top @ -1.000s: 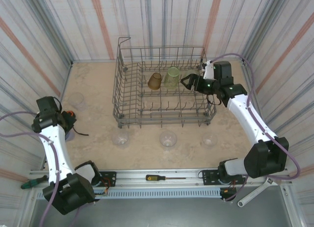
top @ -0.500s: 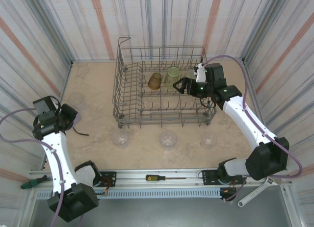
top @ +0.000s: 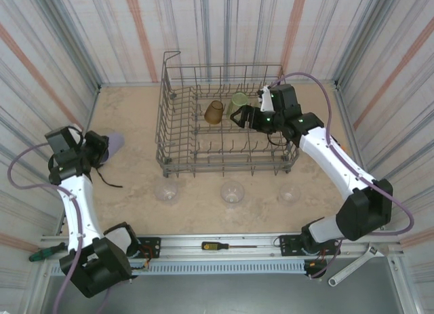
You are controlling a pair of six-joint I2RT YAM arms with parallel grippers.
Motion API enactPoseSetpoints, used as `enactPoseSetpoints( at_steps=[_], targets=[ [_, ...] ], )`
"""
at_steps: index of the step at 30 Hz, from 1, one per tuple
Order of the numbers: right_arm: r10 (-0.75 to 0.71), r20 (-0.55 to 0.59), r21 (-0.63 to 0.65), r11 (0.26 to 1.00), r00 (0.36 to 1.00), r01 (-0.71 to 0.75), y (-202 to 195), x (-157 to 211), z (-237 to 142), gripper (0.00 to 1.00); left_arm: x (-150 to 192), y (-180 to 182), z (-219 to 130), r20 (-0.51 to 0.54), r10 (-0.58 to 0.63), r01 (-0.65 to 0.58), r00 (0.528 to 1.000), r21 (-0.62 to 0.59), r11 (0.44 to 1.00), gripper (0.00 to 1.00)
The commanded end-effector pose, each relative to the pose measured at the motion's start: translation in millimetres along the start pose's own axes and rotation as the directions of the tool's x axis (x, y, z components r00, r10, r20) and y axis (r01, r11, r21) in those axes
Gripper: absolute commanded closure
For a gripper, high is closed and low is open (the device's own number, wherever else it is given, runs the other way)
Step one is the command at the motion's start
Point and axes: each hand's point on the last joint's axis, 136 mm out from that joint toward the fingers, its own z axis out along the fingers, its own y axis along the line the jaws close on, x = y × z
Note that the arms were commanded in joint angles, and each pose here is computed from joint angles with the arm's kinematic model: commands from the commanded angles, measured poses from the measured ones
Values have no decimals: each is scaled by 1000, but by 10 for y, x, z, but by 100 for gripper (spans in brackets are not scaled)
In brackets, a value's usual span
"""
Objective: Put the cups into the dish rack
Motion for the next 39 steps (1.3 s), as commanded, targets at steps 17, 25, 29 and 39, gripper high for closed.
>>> enactPoseSetpoints(
  at_steps=[17,25,29,39],
  targets=[
    [-3,-33,5,1000,999,3,155,-110,264,1,-96,-1011,232,-15,72,-60,997,388,920,100],
    [-20,-32,-13,1000,999,20,236,-136,204,1,-192,-1275,310,-30,10,4,999,457,889,100],
    [-29,-31,-6,1000,999,29,221,-119,169,1,-250,-1380,244,10,13,-16,1000,468,883,100],
    [-29,-48,-20,999,998,28,213,-76,163,1,-147,-1803,177,-13,71,-53,997,546,836,100]
  ],
)
